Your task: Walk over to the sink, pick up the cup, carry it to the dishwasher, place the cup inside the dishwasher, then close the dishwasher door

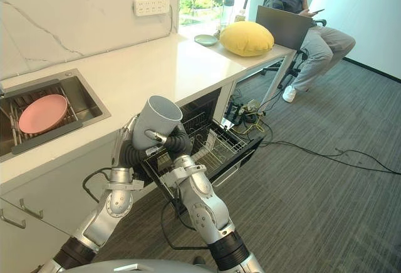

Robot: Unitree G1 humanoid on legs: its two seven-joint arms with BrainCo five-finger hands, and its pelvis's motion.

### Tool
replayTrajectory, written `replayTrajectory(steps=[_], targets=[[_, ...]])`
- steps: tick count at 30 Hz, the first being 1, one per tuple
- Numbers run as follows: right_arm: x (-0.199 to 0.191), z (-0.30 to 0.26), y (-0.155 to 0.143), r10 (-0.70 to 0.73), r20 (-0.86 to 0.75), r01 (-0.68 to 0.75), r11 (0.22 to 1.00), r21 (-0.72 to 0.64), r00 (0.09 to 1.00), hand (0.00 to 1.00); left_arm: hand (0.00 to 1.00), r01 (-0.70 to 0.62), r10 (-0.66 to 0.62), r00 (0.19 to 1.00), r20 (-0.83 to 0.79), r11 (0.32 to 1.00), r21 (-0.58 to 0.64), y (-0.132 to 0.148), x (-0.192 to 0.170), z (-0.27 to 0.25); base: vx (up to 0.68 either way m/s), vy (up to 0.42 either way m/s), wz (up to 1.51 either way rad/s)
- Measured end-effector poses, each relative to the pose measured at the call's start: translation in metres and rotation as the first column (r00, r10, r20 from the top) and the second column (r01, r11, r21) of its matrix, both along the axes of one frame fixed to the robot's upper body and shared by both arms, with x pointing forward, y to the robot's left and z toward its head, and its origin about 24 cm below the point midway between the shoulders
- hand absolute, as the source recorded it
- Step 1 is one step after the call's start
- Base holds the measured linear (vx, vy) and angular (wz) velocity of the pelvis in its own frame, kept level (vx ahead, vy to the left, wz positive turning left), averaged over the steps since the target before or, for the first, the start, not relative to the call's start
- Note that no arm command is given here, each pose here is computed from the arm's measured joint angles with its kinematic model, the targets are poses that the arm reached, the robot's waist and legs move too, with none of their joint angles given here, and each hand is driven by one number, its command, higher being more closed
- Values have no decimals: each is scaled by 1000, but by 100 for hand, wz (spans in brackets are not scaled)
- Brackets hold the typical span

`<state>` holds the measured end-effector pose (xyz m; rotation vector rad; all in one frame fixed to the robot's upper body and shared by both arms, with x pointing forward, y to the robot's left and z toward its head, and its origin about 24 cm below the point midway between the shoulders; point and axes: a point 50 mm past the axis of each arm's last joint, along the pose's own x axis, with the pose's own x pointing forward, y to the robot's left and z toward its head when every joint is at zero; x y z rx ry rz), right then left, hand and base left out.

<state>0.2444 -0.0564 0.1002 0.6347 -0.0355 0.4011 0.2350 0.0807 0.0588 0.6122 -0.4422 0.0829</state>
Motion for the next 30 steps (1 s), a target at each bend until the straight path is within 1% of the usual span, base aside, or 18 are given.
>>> replayTrajectory(steps=[6, 13, 14, 22, 27, 30], targets=[[0, -1, -1, -1, -1, 1, 1000, -5, 1000, 100, 100, -9, 9, 1000, -8, 1000, 3, 0, -1, -4, 0, 0, 0], [0, -5, -3, 36, -4, -36, 998, -50, 999, 100, 100, -21, 21, 999, -27, 1000, 4, 0, -5, -11, -22, -18, 2], [0, -5, -3, 44, -1, -44, 998, -50, 999, 100, 0, -29, 29, 999, -25, 1000, -1, 1, -6, -12, -25, -26, 7], [0, -14, -1, 80, -20, -81, 995, -56, 997, 100, 0, -53, 49, 996, -73, 997, -54, 4, -10, -18, -32, -25, 3], [0, -14, -1, 84, -31, -85, 996, -25, 996, 100, 0, -65, 58, 995, -85, 994, -85, 5, -10, -18, -39, -21, -2], [1, -14, -2, 68, -42, -67, 997, 26, 997, 100, 0, -69, 60, 995, -81, 992, -108, 5, -10, -16, -21, -17, 1]])
